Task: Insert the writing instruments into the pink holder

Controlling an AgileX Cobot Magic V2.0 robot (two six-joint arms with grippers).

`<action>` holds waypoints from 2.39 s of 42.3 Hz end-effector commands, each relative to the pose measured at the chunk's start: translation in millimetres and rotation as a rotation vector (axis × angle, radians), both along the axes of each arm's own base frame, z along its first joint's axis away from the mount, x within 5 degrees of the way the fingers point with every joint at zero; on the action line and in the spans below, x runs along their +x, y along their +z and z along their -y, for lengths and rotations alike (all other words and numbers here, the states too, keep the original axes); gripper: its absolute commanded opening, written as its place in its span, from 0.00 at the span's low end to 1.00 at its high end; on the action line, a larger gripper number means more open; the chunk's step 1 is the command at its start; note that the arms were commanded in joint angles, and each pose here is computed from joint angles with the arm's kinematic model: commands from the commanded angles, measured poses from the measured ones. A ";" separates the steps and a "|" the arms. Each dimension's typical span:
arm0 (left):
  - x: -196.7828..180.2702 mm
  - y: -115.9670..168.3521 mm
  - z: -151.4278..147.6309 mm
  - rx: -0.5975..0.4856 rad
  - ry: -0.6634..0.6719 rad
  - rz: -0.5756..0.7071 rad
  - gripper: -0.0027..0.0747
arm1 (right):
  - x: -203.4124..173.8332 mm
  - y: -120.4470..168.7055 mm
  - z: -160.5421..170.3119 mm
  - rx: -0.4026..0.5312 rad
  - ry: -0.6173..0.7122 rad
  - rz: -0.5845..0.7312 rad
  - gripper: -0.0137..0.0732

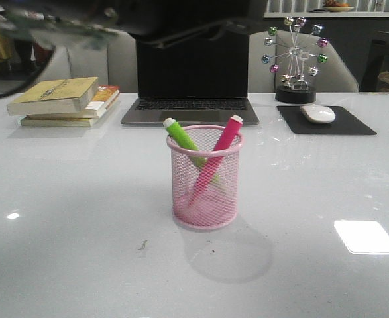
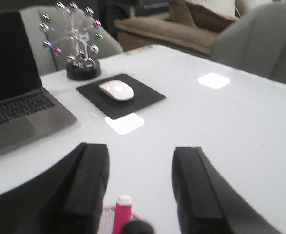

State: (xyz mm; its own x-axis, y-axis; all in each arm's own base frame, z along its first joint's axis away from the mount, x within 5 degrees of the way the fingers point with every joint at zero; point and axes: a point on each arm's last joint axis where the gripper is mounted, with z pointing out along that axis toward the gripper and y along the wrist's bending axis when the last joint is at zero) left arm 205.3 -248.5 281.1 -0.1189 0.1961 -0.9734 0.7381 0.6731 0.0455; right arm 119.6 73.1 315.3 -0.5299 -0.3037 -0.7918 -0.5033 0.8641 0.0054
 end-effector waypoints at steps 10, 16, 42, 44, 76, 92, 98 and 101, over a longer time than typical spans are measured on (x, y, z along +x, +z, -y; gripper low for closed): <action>-36.6 48.9 -79.1 0.256 -0.035 -0.181 0.53 | 2.1 13.7 -1.2 0.044 0.004 0.084 0.73; -40.9 47.6 -114.2 0.380 0.041 -0.289 0.53 | 2.1 13.7 -1.2 0.044 0.004 0.084 0.73; -97.1 48.9 -164.7 0.414 0.164 -0.291 0.53 | 2.4 14.5 -1.6 0.052 0.004 0.091 0.73; -100.2 47.6 -169.7 0.379 0.202 -0.305 0.53 | 2.4 14.5 -1.6 0.052 0.004 0.091 0.73; -103.4 47.0 -172.3 0.326 0.214 -0.293 0.15 | 1.9 12.1 0.4 0.014 0.003 0.078 0.22; -103.4 47.1 -172.2 0.326 0.213 -0.292 0.15 | 1.7 12.3 0.5 0.015 0.003 0.079 0.22; -104.8 48.0 -173.3 0.318 0.213 -0.288 0.15 | 1.7 12.3 0.5 0.015 0.003 0.079 0.22; -105.4 49.5 -177.7 0.306 0.236 -0.279 0.15 | 1.7 12.3 0.5 0.015 0.003 0.079 0.22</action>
